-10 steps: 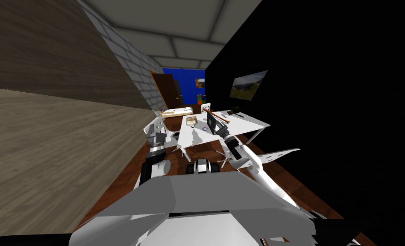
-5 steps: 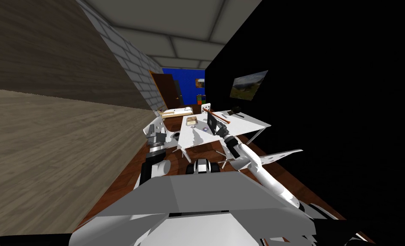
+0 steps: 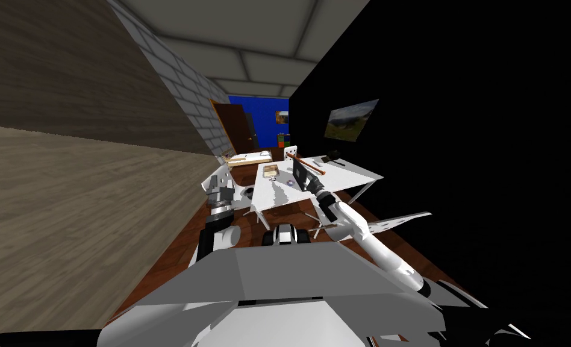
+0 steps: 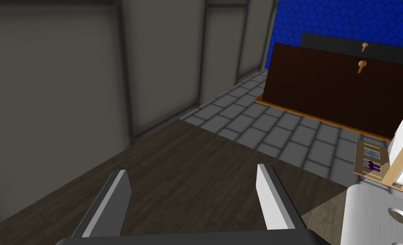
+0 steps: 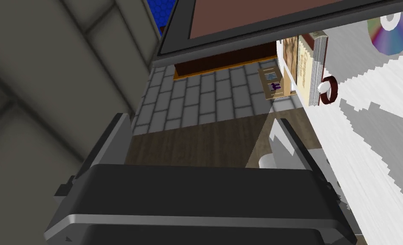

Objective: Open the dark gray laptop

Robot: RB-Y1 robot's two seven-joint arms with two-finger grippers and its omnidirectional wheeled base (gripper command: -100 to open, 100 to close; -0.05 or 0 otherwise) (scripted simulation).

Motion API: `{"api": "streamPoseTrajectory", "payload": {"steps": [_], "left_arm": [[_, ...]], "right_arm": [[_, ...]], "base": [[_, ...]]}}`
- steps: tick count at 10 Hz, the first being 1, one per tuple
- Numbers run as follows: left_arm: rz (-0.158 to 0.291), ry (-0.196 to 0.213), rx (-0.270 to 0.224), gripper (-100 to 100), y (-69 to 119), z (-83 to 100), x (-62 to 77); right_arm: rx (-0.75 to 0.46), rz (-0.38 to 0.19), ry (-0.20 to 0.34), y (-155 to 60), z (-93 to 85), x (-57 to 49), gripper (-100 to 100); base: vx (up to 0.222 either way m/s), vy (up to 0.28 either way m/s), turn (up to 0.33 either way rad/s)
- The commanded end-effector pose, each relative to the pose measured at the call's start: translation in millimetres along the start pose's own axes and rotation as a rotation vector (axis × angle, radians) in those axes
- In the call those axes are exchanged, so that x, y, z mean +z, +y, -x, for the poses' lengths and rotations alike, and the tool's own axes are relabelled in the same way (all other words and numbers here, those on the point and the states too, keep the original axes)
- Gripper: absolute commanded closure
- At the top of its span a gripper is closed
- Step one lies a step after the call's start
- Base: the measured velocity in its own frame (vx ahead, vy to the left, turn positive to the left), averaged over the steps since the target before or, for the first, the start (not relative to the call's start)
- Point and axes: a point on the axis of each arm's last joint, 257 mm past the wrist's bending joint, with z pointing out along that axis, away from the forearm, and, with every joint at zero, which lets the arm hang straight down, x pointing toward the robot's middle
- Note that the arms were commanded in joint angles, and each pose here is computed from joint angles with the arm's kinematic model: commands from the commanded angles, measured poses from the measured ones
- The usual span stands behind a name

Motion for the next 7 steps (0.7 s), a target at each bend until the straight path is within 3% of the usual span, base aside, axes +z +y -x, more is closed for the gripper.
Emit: {"api": "streamPoseTrajectory", "payload": {"steps": [1, 4, 7], "left_arm": [[0.000, 0.000, 0.000, 0, 0.0, 0.0, 0.0], [0.000, 0.000, 0.000, 0, 0.0, 0.0, 0.0], [0.000, 0.000, 0.000, 0, 0.0, 0.0, 0.0]], "right_arm": [[-0.120, 0.012, 0.013, 3.1, -7.0, 1.2, -100], [-0.298, 0.028, 0.031, 6.0, -18.7, 3.6, -100], [-0.394, 0.035, 0.038, 6.6, -24.3, 4.5, -100]], "base": [[0.017, 0.016, -0.003], [0.019, 0.015, -0.005], [0.016, 0.018, -0.004]]}}
